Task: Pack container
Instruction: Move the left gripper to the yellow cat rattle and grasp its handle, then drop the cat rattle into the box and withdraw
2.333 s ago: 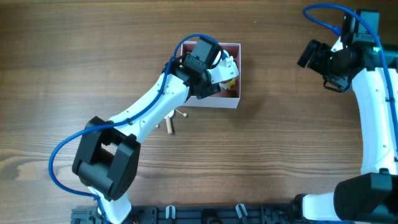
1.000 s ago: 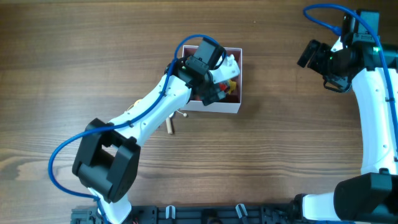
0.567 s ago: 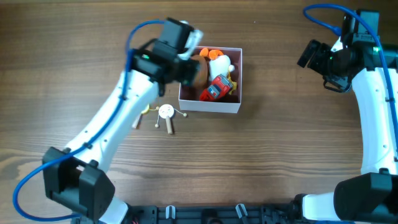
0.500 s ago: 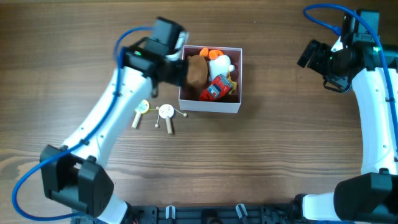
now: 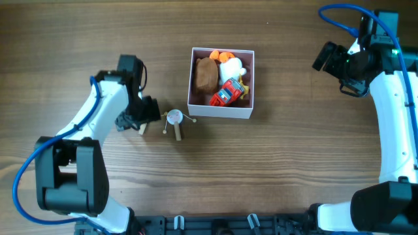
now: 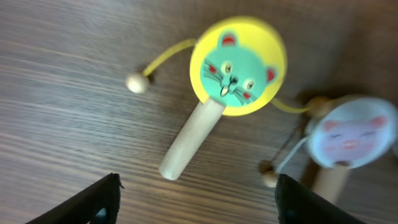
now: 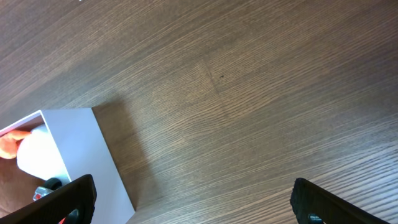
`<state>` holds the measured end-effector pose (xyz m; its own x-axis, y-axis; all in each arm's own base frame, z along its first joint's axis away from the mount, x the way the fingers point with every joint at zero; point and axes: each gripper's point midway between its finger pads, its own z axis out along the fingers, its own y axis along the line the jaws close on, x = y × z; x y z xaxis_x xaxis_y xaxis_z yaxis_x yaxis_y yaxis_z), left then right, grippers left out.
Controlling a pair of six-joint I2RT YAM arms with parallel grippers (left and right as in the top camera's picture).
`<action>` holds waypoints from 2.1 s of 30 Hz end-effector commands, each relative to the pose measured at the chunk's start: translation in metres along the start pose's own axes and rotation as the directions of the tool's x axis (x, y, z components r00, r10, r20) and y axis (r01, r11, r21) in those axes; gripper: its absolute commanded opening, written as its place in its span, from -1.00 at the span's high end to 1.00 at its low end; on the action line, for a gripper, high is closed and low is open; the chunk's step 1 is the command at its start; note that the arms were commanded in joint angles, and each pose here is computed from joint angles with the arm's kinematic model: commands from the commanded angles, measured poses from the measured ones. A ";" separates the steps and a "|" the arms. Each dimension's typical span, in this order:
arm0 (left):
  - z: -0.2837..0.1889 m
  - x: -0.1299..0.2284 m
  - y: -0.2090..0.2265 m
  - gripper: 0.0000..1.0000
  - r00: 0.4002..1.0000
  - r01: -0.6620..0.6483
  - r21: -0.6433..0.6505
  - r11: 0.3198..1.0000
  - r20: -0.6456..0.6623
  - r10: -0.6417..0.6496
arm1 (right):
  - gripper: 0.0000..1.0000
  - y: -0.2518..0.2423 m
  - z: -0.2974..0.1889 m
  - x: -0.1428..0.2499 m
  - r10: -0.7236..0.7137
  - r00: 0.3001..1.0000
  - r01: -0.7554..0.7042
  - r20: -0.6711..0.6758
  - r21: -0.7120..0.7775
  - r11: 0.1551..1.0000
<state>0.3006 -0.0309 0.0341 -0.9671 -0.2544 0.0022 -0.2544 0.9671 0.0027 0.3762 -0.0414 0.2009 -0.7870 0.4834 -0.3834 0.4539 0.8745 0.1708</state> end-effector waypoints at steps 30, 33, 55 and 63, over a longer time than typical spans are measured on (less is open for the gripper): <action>0.027 -0.013 0.001 0.92 0.963 -0.234 -0.024 0.972 0.128 0.235 | -0.99 0.002 -0.001 0.001 -0.008 1.000 0.008 0.000 -0.014 1.000; 0.000 -0.021 -0.005 0.92 0.957 -0.240 -0.019 0.971 0.163 0.240 | -0.99 0.002 -0.001 0.001 -0.008 1.000 0.008 0.000 -0.014 1.000; -0.102 -0.040 -0.207 0.92 0.542 -0.747 -0.044 0.664 0.539 0.645 | -1.00 0.002 -0.001 0.001 -0.008 1.000 0.008 0.000 -0.014 1.000; -0.069 -0.030 -0.208 0.85 0.566 -0.765 -0.024 0.644 0.452 0.689 | -1.00 0.002 -0.001 0.001 -0.008 1.000 0.008 0.000 -0.014 1.000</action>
<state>0.3848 -0.2185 0.0945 -0.7483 0.5039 -0.4315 0.5473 0.8365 0.0278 0.3762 -0.0414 0.2009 -0.7870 0.4834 -0.3834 0.4539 0.8745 0.1708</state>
